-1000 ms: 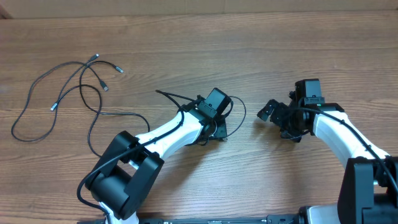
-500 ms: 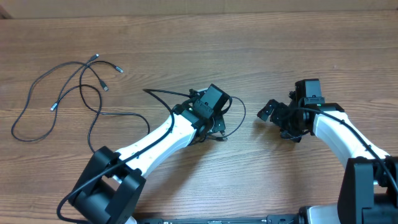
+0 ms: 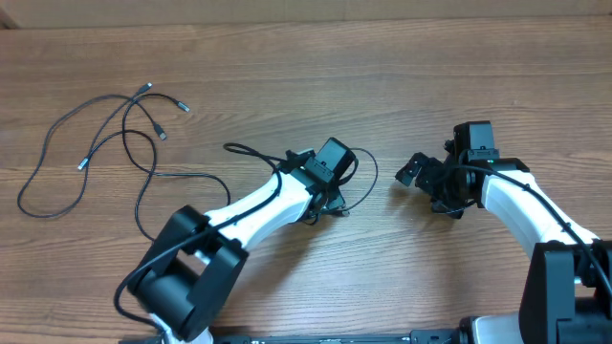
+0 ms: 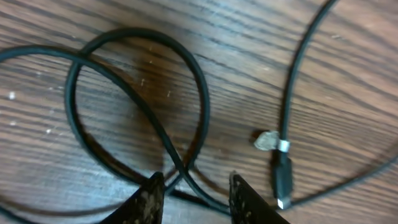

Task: Untangle cables

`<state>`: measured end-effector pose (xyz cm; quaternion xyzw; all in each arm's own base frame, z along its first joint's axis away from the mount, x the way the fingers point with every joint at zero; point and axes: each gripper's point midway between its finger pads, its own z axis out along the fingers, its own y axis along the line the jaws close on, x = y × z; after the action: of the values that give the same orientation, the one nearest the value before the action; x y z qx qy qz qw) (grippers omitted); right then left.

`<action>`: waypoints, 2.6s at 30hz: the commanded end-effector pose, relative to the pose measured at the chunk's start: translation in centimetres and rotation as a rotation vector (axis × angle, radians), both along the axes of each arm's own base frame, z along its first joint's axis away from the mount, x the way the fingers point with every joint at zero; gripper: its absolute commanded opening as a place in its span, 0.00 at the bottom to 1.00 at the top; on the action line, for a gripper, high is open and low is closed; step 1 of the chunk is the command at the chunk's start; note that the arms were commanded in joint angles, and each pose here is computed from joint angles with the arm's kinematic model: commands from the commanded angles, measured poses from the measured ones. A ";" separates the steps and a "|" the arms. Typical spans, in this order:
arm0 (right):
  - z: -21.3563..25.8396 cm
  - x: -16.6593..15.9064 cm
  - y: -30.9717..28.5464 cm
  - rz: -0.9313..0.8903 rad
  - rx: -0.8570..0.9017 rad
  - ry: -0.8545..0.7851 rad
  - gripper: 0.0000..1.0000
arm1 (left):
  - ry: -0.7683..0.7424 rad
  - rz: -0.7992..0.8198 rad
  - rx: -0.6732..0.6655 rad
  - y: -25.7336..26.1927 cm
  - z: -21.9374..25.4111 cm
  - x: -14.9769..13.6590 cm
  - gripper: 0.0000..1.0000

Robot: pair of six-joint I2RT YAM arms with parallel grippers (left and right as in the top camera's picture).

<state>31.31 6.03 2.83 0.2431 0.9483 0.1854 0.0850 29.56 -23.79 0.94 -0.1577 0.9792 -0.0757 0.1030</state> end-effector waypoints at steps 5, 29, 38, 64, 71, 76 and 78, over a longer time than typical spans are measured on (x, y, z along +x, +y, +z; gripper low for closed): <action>0.4 0.4 0.0 0.000 0.003 -0.016 1.00 | -0.011 0.020 0.024 0.3 -0.9 0.3 0.34; 0.4 0.4 0.0 0.000 0.003 -0.016 1.00 | -0.122 -0.130 0.123 1.1 -0.4 2.2 0.14; 0.4 0.4 0.0 0.000 0.003 -0.016 1.00 | -0.114 -0.147 0.104 0.6 -0.4 2.0 0.33; 0.4 0.4 0.0 0.000 0.003 -0.016 1.00 | -0.046 -0.113 0.015 -1.2 -1.2 0.1 0.24; 0.4 0.4 0.0 0.000 0.003 -0.016 1.00 | -0.034 -0.118 0.001 -1.4 -1.2 -0.1 0.20; 0.4 0.4 0.0 0.000 0.003 -0.016 1.00 | -0.047 -0.120 -0.008 -1.7 -1.1 0.2 0.12; 0.4 0.4 0.0 0.000 0.003 -0.016 1.00 | -0.054 -0.124 -0.011 -1.8 -1.0 0.3 0.04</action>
<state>31.31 6.03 2.83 0.2429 0.9484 0.1854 0.0850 30.30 -25.50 0.72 -0.0984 0.9818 -0.0953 0.1312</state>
